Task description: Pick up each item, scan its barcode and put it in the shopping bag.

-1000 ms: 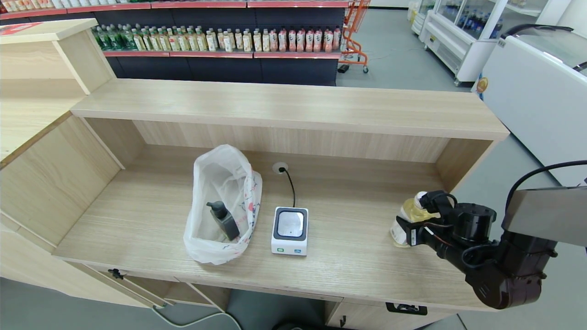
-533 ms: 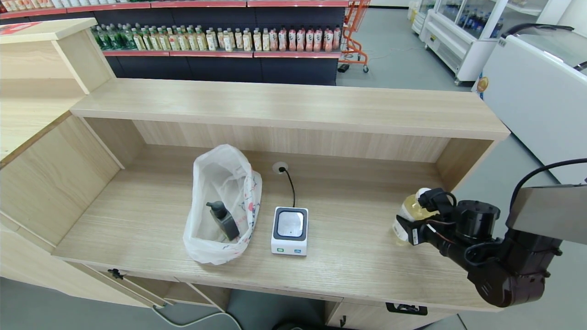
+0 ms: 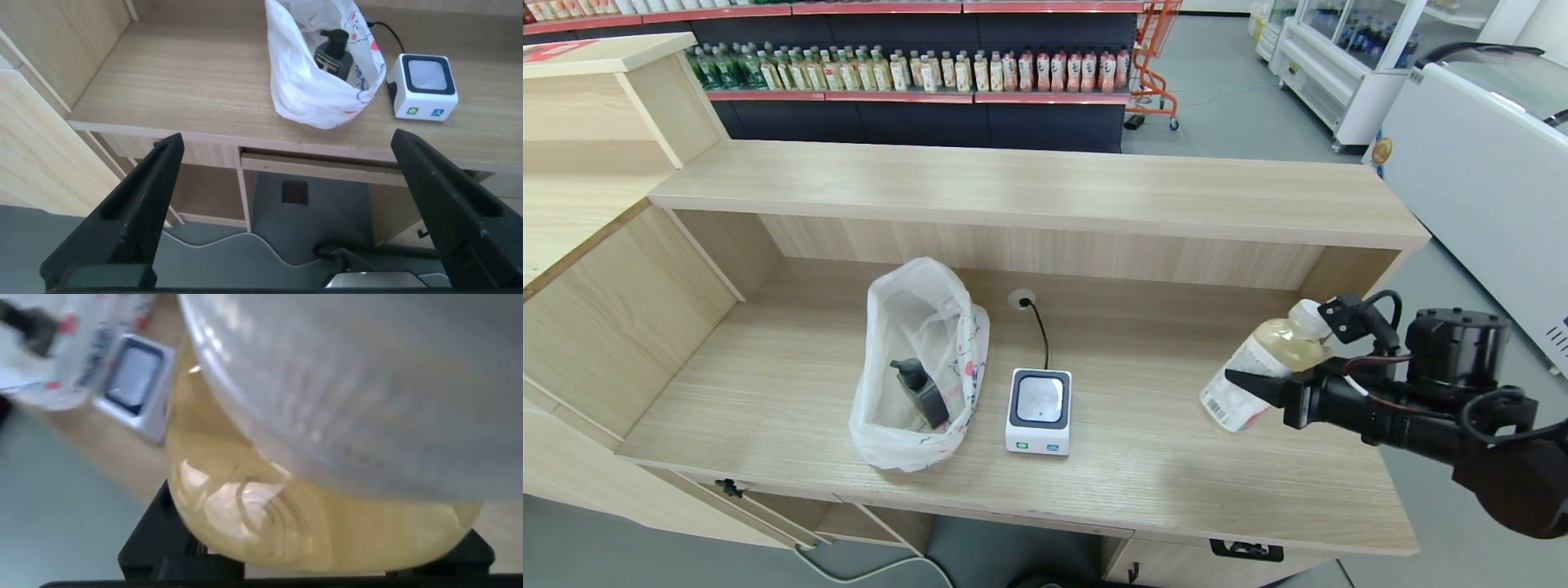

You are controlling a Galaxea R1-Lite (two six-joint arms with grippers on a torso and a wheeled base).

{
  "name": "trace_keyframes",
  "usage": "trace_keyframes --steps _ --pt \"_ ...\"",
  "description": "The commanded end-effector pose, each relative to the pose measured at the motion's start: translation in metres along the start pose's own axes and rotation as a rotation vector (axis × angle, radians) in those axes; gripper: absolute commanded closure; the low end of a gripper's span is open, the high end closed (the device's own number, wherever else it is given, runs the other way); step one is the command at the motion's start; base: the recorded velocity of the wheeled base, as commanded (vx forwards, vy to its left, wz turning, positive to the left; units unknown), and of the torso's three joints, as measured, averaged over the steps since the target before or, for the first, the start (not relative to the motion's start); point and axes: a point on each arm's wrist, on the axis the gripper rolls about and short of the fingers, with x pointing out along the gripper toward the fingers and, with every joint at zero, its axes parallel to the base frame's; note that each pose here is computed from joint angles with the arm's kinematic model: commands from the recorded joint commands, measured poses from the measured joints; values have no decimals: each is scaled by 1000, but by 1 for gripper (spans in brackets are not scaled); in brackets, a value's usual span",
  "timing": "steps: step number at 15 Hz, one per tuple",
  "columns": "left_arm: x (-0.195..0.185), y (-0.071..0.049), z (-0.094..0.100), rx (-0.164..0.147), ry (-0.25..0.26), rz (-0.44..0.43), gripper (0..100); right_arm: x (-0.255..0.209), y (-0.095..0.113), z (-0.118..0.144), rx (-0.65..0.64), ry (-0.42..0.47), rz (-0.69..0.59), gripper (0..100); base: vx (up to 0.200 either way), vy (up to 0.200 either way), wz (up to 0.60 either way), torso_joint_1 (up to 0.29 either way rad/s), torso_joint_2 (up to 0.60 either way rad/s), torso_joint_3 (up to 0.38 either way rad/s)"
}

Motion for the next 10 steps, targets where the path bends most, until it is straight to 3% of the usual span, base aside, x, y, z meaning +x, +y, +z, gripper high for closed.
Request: trace_keyframes --steps 1,4,10 --pt "0 0 0 0 1 0 0 -28 44 24 -26 -56 201 100 0 0 0 0 0 0" --pt "0 0 0 0 -1 0 0 -30 82 31 40 0 348 100 0 0 0 0 0 0" --pt "0 0 0 0 -1 0 0 -27 109 28 27 53 502 100 0 0 0 0 0 0"
